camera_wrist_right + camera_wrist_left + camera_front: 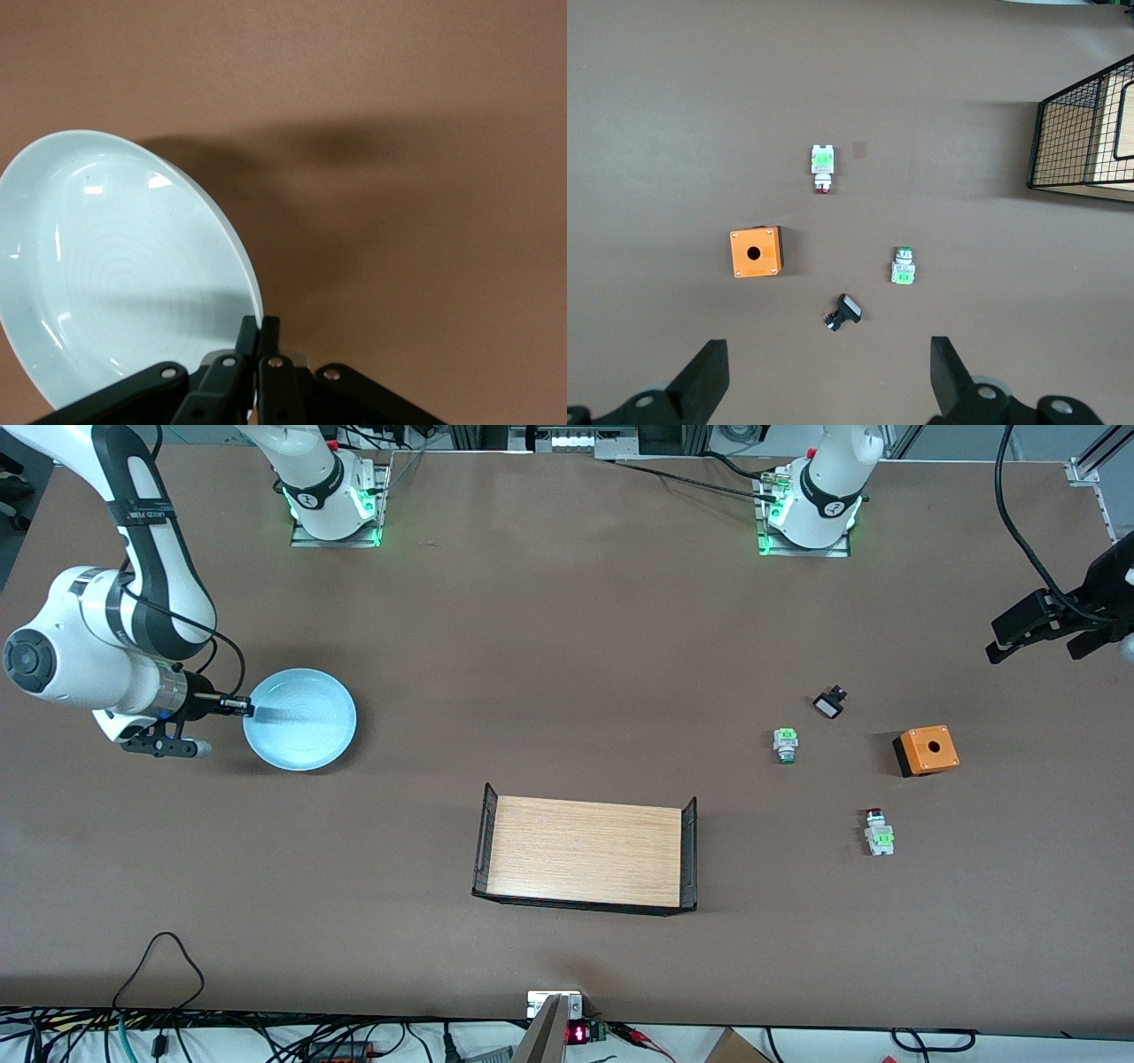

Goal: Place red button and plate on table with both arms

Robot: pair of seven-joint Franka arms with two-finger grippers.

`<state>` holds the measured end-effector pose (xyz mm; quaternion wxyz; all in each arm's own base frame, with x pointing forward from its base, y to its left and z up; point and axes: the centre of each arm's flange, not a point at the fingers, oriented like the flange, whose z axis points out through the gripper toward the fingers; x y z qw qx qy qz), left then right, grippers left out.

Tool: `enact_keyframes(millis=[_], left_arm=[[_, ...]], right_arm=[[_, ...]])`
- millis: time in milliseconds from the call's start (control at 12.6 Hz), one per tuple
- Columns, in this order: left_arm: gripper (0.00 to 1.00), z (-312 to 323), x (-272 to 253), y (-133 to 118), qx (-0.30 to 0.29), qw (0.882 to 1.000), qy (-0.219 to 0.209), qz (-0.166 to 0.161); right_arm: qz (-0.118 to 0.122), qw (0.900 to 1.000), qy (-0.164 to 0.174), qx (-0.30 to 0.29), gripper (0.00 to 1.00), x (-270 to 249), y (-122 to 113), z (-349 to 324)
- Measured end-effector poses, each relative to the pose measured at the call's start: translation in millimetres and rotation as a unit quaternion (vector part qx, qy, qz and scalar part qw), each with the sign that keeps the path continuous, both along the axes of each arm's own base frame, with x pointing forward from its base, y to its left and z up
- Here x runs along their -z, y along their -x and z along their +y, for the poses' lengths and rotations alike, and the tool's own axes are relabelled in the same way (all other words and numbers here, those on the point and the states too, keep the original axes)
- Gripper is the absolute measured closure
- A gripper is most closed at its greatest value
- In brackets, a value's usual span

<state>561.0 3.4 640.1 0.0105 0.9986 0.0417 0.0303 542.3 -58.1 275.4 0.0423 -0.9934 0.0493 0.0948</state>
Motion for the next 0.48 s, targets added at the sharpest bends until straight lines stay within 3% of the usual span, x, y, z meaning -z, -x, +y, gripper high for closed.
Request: enact_keyframes(millis=[238,476], left_arm=[[0.0,-1,0,0,0.001,1.0,0.0,0.0],[0.0,-2,0,0,0.002,1.0,0.0,0.0]], right_arm=[[-0.021,1.0,0.002,-0.012,0.98,24,18,-16],[-0.025,1.0,0.004,-0.013,0.98,38,28,-22]])
